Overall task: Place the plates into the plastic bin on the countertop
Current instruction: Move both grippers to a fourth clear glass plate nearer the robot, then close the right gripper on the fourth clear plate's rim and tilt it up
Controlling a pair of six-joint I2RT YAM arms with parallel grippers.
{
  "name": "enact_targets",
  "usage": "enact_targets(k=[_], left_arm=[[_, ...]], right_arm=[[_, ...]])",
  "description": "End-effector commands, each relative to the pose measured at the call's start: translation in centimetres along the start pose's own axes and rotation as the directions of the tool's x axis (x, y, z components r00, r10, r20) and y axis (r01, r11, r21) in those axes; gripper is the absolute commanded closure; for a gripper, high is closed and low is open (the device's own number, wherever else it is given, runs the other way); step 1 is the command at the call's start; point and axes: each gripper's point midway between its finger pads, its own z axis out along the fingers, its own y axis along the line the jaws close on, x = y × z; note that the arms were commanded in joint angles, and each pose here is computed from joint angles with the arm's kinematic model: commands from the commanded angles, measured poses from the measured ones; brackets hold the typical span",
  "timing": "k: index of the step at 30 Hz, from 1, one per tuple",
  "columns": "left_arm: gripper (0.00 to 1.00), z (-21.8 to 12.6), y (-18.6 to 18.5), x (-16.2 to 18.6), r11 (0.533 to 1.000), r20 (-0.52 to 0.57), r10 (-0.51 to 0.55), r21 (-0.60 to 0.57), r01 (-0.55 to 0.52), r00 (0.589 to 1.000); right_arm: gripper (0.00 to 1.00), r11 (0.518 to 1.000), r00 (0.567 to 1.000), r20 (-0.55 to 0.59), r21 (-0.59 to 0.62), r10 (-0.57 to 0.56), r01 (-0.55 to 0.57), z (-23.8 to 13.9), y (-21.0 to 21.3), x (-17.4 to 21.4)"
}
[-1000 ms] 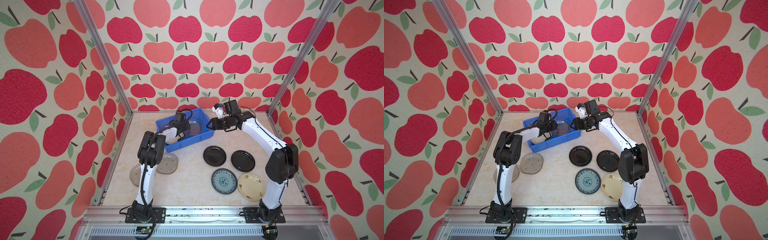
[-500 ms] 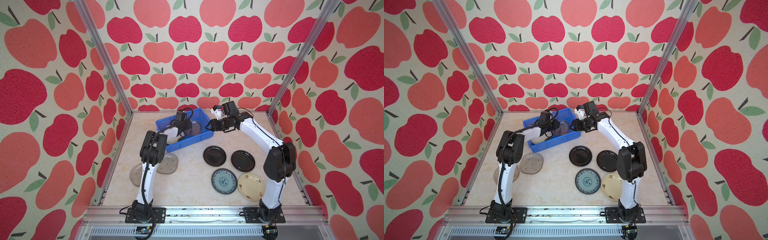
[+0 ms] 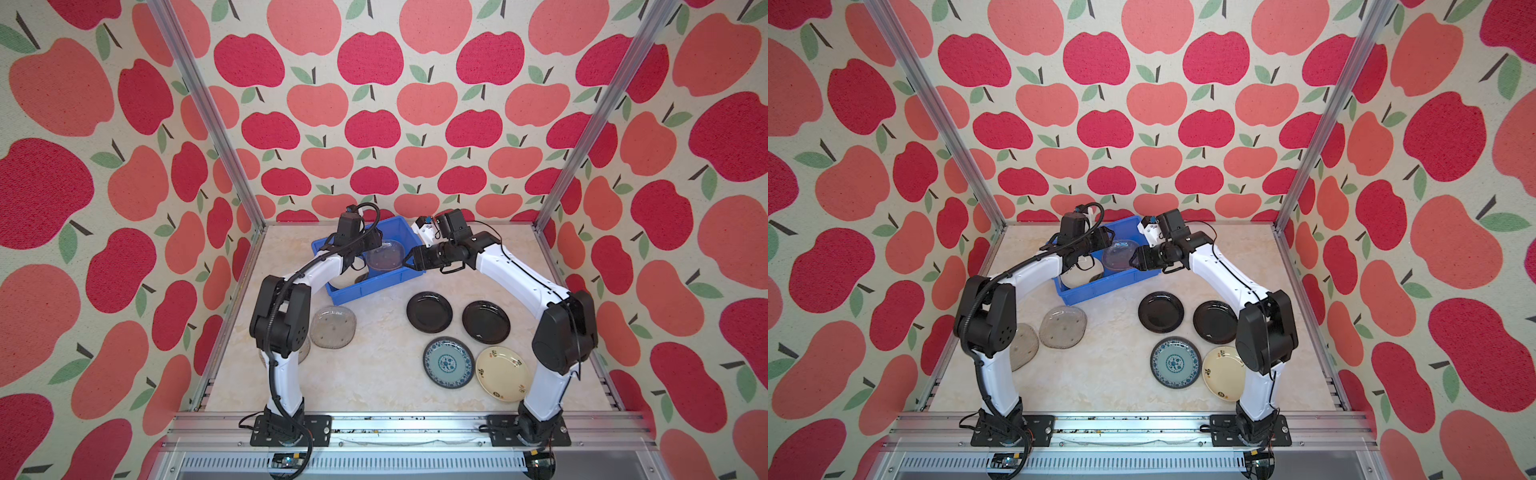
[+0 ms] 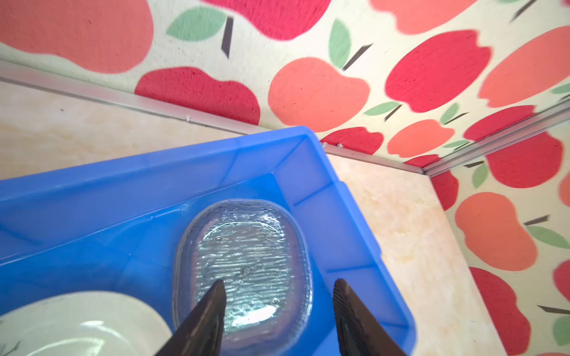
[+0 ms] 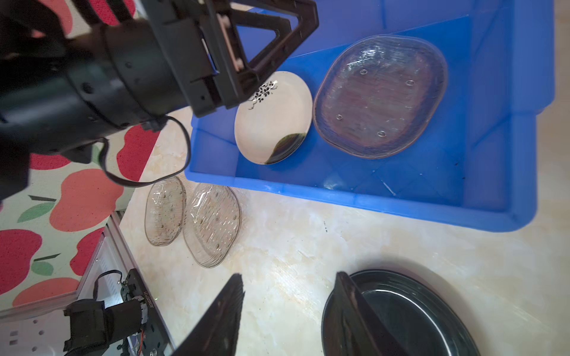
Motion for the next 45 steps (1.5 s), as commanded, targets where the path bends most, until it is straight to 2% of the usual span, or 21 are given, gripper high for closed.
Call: enact_targets(k=[1, 7, 13, 16, 28, 41, 45], left_arm=[[0.41, -4.5, -1.3, 1.9, 0.999, -0.047, -0.032, 0.034, 0.034, 0.998], [0.39, -12.6, -1.2, 8.0, 0.999, -0.137, -0.033, -0.029, 0.029, 0.990], [0.38, -19.5, 0.2, 10.5, 0.995, -0.083, -0.059, -0.090, 0.052, 0.995], [0.38, -21.5, 1.3, 11.2, 0.993, -0.030, -0.063, -0.103, 0.059, 0.998], [0.35, -23.9, 3.8, 12.8, 0.986, 0.034, -0.116, -0.118, 0.119, 0.993], [0.36, -23.4, 5.4, 13.8, 0.979, 0.047, -0.160, -0.117, 0.165, 0.986], [0.36, -23.2, 5.8, 14.1, 0.978, 0.043, -0.167, -0.122, 0.171, 0.985]], right_arm=[[0.49, 0.995, 0.999, -0.002, -0.085, -0.044, 0.043, 1.1, 3.7, 1.6], [0.49, 0.982, 0.986, -0.120, -0.166, -0.113, 0.092, 5.3, 8.2, 7.0], [0.51, 0.974, 0.968, -0.206, -0.200, -0.145, 0.103, 8.9, 10.8, 11.1], [0.52, 0.975, 0.967, -0.222, -0.209, -0.128, 0.081, 10.3, 11.2, 12.2], [0.50, 0.979, 0.950, -0.308, -0.203, -0.046, -0.019, 15.8, 12.0, 15.7], [0.52, 0.986, 0.938, -0.345, -0.137, 0.040, -0.093, 18.1, 9.8, 16.6], [0.57, 0.987, 0.938, -0.339, -0.106, 0.076, -0.118, 18.9, 8.9, 16.5]])
